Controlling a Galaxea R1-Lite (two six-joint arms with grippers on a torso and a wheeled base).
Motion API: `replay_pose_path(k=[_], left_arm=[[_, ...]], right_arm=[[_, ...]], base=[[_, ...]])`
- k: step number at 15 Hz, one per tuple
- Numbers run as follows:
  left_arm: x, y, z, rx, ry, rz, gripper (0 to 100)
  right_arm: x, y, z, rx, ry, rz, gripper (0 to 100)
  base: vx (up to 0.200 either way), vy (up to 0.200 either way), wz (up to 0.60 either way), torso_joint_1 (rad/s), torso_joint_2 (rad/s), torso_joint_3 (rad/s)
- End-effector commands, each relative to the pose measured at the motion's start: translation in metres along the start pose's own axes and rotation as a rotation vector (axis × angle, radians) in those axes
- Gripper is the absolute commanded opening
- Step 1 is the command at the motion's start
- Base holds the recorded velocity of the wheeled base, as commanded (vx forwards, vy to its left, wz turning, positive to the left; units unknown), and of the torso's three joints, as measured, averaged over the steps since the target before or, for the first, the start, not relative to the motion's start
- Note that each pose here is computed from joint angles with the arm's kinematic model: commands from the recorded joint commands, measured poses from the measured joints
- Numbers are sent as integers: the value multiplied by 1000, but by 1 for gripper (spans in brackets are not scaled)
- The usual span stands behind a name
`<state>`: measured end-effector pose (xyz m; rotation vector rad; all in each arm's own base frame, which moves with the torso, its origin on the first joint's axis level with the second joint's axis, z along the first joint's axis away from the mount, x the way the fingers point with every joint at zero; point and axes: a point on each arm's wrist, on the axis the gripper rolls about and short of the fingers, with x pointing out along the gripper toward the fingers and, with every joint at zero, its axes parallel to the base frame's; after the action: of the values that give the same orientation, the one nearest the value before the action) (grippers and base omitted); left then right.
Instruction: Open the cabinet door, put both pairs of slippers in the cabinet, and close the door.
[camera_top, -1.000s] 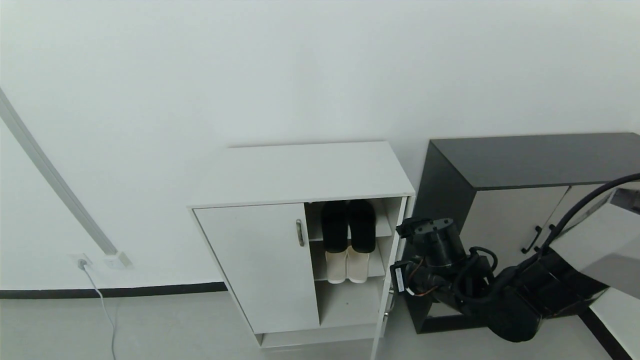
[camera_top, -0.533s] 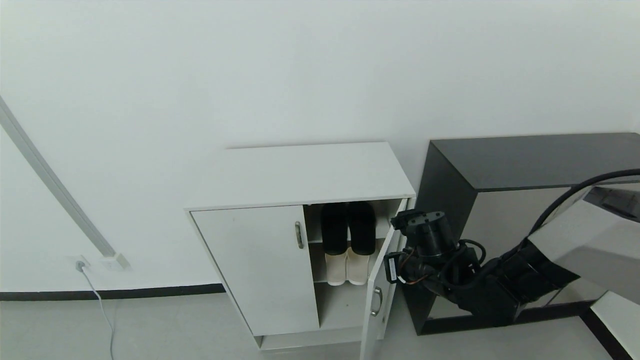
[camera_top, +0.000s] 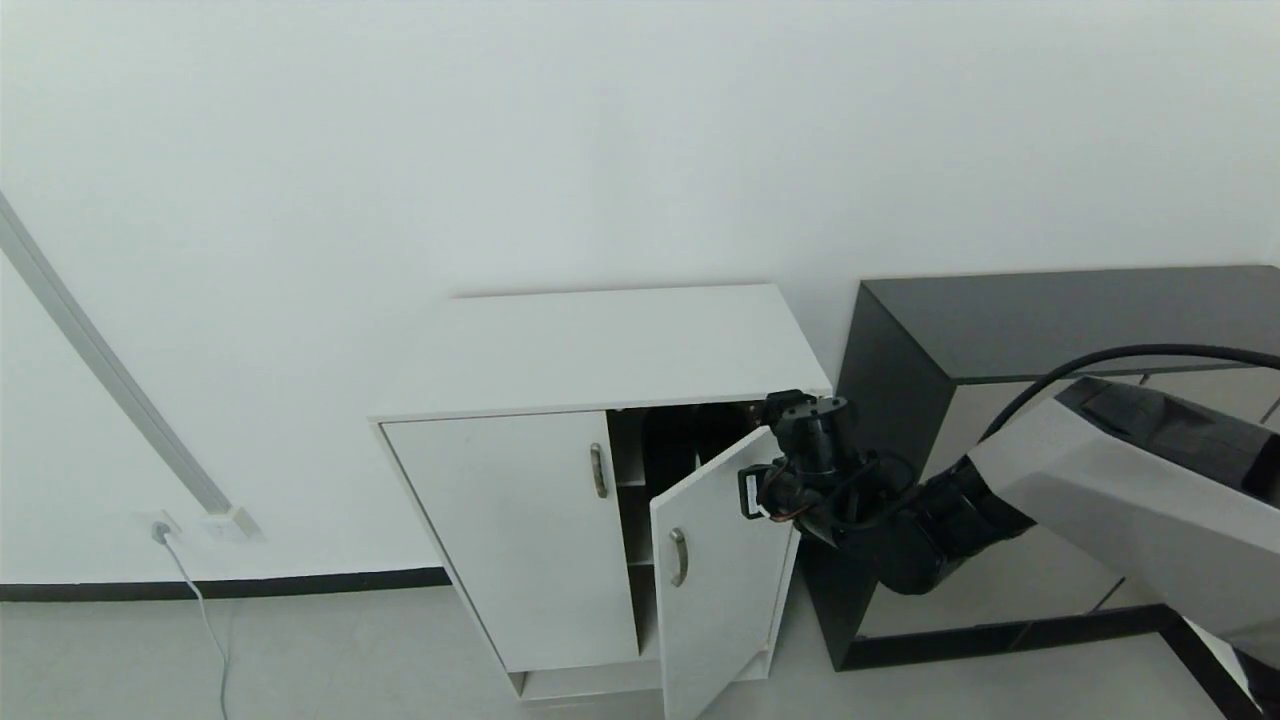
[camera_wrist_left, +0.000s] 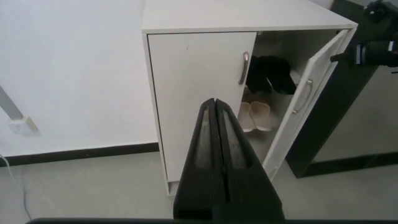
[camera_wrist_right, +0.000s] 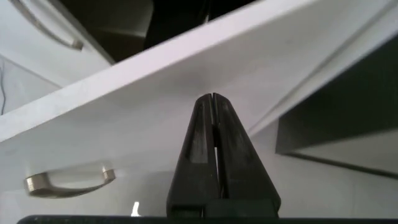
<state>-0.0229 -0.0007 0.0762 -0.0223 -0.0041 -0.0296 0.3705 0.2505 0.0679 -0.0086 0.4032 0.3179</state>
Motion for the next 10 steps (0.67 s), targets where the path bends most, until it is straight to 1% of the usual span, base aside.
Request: replay_pose_path(k=[1,4,10], left_arm=[[0,0,0,-1,0,0,0],[0,0,0,-1,0,8,0],[0,0,0,-1,0,8,0]], right_arm=[[21,3,-9,-3,3,-3,0],[37,3,-5,9,-30,-7,0],[51,-6,9,27,-67,-28,0]], base=[[0,0,0,0,0,0],[0,0,0,0,0,0],[0,0,0,0,0,0]])
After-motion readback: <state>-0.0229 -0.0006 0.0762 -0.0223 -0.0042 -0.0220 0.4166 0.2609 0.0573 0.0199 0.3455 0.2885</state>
